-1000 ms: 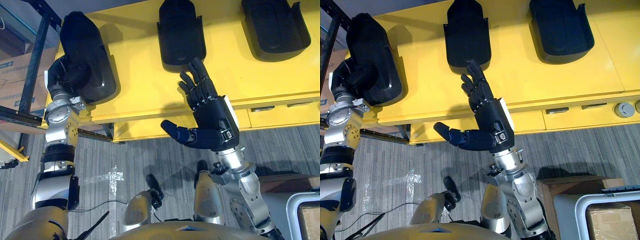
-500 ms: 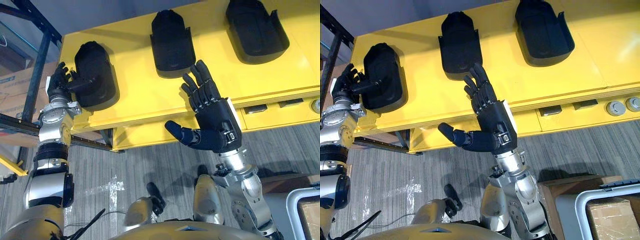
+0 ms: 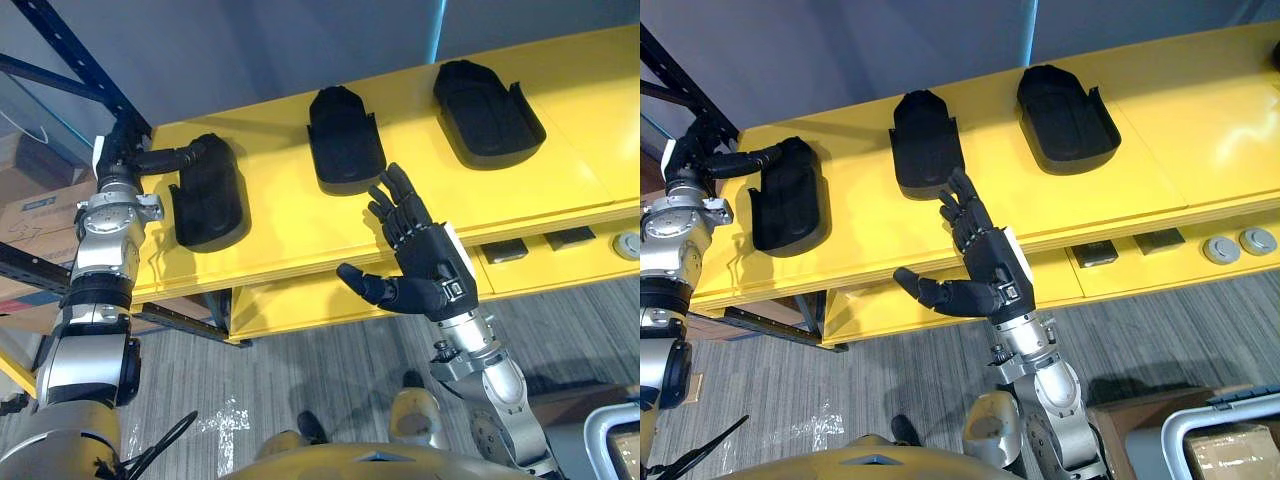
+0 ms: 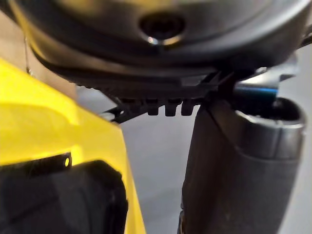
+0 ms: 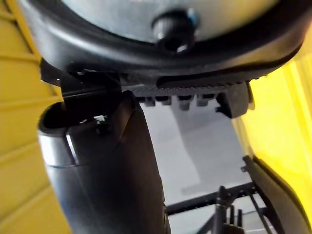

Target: Walk over and take three plastic housings, then place them on the shelf

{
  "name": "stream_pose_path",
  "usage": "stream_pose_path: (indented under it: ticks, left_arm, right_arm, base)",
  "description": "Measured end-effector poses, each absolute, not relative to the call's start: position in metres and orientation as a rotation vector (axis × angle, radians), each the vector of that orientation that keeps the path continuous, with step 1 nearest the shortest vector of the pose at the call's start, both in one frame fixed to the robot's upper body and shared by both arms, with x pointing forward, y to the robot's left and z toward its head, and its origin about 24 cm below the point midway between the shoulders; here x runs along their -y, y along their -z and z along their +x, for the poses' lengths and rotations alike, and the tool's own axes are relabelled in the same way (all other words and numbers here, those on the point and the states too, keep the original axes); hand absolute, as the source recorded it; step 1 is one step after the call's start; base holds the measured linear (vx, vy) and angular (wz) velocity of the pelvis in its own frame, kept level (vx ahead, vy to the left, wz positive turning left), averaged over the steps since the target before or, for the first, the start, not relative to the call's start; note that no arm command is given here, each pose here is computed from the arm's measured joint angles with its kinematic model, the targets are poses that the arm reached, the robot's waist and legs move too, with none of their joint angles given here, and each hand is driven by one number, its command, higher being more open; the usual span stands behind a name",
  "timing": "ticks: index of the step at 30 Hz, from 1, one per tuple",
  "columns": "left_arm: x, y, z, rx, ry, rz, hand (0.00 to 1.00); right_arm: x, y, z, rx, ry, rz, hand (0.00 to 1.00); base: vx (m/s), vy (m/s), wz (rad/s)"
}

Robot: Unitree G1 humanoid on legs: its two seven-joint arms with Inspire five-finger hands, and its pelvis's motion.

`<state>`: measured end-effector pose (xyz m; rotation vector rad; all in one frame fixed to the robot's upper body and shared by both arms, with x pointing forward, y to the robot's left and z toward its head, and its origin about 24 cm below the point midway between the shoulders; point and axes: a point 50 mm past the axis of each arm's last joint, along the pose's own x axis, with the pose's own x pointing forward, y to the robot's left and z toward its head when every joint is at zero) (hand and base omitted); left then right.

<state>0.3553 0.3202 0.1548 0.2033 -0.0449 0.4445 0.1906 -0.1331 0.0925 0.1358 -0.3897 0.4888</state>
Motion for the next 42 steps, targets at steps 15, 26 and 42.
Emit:
stream_pose_path:
  ticks: [15, 26, 42]
  left_arm:
    - [-0.242, -0.169, 0.277, 0.593, -0.298, 0.038, 1.0]
    - [-0.16, -0.149, 0.197, 0.636, 0.269, -0.11, 1.0]
    - [-0.176, -0.151, 0.176, 0.78, 0.038, -0.235, 1.0]
  right_arm:
    - [0.106, -0.084, 0.233, 0.43, -0.65, -0.185, 1.0]
    - [0.109, -0.079, 0.275, 0.457, -0.45, -0.455, 1.0]
    - [0.107, -0.078, 0.317, 0.433, -0.152, -0.626, 1.0]
  base:
    - [0.0, -0.011, 0.3]
    - [-0.05, -0.027, 0.34]
    - [0.0, -0.021, 0.16]
